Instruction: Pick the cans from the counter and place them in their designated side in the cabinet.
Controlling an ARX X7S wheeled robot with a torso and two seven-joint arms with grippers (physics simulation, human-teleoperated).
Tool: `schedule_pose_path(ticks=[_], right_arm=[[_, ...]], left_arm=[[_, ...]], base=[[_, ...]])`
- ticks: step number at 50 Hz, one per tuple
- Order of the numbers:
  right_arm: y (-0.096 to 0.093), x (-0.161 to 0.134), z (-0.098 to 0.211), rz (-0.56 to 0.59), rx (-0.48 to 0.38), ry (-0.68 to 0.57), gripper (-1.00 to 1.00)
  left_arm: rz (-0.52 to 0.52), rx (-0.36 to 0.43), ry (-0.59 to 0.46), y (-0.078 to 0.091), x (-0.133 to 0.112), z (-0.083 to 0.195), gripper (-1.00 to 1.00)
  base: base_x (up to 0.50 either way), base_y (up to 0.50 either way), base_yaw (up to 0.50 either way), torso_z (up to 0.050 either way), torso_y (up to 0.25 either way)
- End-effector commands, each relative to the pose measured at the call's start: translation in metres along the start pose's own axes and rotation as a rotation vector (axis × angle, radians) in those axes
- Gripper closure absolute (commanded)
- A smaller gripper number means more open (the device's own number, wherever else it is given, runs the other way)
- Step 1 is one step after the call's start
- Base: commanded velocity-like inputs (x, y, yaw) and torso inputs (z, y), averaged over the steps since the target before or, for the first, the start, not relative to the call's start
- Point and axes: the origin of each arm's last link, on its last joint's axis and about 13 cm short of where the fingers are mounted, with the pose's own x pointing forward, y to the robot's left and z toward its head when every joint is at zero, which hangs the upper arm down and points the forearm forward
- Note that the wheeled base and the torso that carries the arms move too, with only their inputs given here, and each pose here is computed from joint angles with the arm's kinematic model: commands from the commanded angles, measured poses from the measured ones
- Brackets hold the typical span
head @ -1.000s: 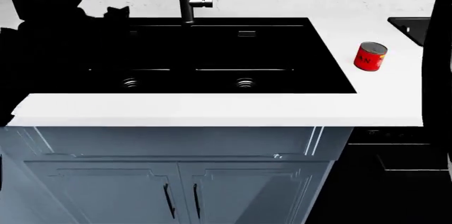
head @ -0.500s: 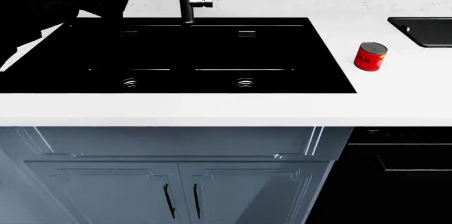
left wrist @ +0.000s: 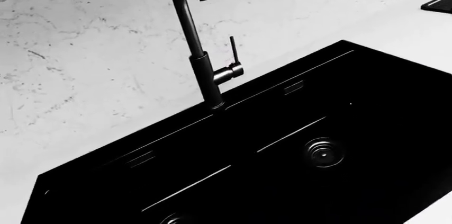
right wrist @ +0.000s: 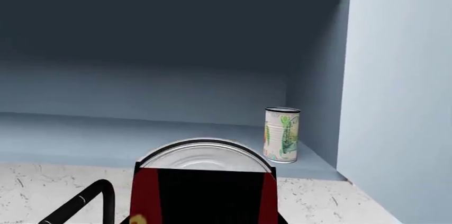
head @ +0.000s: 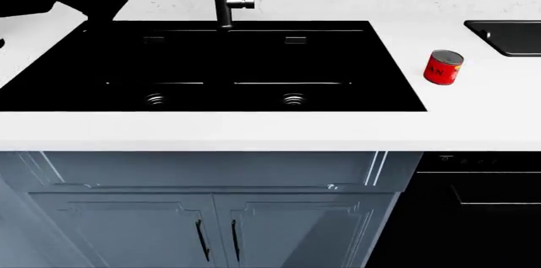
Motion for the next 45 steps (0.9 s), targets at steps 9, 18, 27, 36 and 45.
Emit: schedule_pose_path(ticks=[9, 18, 27, 36, 45], right_arm=[[-0.0003, -0.0021, 0.0053, -0.001, -0.012, -0.013, 1.0], [-0.0003, -0.0021, 0.0053, -0.001, -0.012, -0.013, 1.0], [-0.0003, -0.0021, 0.0053, -0.001, -0.012, -0.013, 1.0], [-0.0003, -0.0021, 0.0053, -0.001, -0.012, -0.013, 1.0], [-0.0003, -0.0021, 0.0053, -0.001, -0.012, -0.013, 1.0]], left_arm=[[0.061, -0.004, 0.025, 0.0226, -0.014, -0.0014, -1.0], [0.065, 0.002, 0.026, 0.0223, -0.0123, 0.0006, -1.0], [0.065, -0.004, 0.023, 0.0214, -0.014, 0.0014, -1.0], [0.065, 0.0, 0.023, 0.0208, -0.014, 0.0037, -1.0], [0.071, 0.003, 0.025, 0.0218, -0.0144, 0.0033, -1.0]], base=[[0.14, 0.0, 0.0, 0.0, 0.0], [0.22, 0.0, 0.0, 0.0, 0.0], [0.23, 0.0, 0.0, 0.0, 0.002], [0.23, 0.0, 0.0, 0.0, 0.001], [0.23, 0.0, 0.0, 0.0, 0.001]])
